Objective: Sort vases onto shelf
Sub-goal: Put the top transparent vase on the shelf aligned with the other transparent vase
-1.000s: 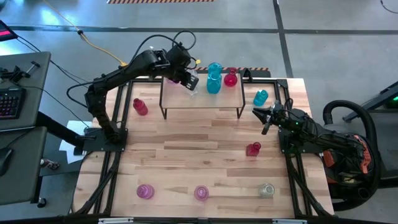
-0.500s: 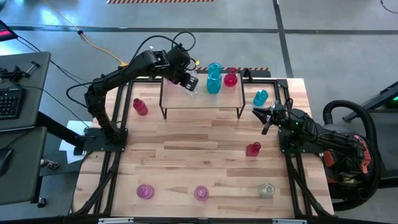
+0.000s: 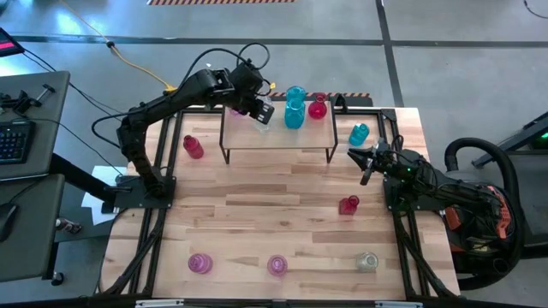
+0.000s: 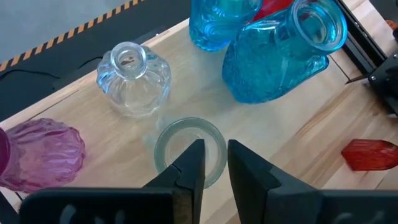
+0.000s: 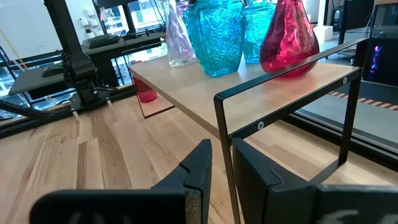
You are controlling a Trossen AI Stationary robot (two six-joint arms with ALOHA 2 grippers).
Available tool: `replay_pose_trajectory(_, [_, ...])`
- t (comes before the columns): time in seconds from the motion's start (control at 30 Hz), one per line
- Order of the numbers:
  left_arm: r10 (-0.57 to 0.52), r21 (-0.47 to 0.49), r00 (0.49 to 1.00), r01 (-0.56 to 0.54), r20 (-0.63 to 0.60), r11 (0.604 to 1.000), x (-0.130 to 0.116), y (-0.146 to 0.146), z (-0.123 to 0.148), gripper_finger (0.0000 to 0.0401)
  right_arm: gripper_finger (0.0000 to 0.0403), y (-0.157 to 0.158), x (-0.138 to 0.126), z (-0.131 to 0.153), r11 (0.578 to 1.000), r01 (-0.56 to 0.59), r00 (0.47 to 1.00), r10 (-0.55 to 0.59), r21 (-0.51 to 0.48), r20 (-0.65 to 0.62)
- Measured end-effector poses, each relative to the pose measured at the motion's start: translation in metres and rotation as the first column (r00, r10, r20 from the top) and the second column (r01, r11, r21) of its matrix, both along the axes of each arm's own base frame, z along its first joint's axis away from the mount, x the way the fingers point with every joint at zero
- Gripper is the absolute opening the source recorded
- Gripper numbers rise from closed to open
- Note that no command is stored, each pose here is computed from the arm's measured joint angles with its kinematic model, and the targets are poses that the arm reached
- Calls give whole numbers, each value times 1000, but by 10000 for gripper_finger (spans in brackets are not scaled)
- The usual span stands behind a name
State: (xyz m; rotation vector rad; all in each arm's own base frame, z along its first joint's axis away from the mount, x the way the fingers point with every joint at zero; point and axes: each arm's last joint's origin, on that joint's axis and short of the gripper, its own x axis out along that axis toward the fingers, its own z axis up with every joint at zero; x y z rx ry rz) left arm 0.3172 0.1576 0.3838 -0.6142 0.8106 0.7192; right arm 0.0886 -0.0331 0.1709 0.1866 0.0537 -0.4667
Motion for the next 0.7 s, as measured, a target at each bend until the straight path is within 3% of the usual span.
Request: replay_pose_trajectory(0.7, [-19,20,999,19,41,1000,-2,-1,7,74,48,0,0,0,1000,0,1000,0,0,-1])
